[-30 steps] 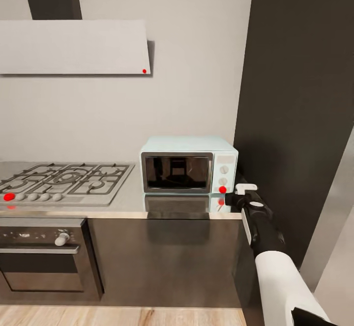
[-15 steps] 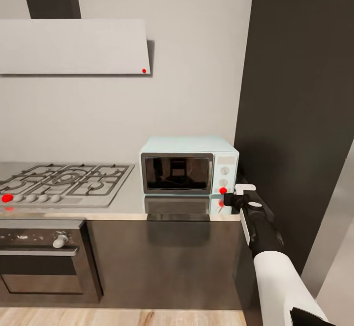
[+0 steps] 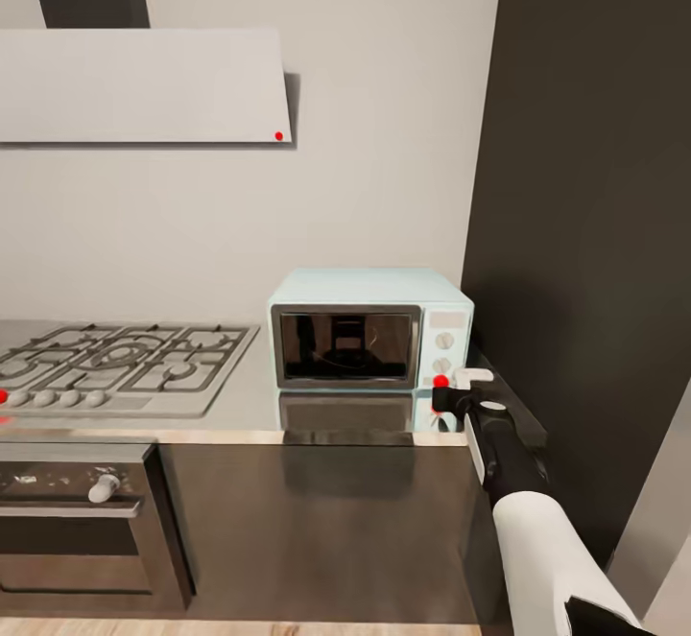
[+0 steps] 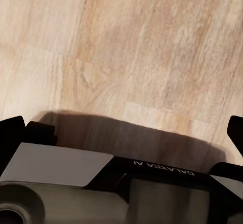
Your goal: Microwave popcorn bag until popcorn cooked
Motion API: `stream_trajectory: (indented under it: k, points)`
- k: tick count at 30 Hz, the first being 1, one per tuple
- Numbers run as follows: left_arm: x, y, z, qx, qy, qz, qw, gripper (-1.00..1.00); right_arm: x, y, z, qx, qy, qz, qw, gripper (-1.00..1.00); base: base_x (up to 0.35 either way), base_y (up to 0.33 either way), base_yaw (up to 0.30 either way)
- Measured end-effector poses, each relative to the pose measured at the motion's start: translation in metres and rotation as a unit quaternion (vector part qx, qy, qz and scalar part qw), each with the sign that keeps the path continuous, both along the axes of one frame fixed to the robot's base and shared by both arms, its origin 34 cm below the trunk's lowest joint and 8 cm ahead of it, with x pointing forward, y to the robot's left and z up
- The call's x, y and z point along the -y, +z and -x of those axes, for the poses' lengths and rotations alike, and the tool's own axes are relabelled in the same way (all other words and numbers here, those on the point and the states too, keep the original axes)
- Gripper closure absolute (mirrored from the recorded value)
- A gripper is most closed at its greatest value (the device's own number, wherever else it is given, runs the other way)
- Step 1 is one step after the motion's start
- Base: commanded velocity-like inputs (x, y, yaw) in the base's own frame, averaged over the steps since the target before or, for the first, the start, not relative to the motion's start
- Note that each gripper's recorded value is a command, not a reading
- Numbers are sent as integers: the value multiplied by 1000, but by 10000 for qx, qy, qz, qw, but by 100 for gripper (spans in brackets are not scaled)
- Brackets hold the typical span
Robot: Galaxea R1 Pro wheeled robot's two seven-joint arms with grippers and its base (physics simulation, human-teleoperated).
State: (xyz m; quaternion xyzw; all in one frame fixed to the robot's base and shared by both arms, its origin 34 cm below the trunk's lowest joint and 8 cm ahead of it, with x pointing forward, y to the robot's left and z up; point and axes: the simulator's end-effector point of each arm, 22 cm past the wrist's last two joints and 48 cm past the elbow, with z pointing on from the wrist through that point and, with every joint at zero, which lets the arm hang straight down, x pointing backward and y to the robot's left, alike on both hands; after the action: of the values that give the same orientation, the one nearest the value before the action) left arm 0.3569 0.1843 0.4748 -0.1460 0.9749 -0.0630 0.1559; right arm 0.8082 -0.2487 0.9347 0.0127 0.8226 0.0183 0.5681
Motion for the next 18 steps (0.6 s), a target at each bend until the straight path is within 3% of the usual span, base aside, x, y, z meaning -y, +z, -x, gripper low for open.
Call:
stream_trajectory:
  k: [18]
  points:
    - [0,5,2,62,1,0,10000,-100,6,0,11,-19,-69,24,10000,100,108,0,0]
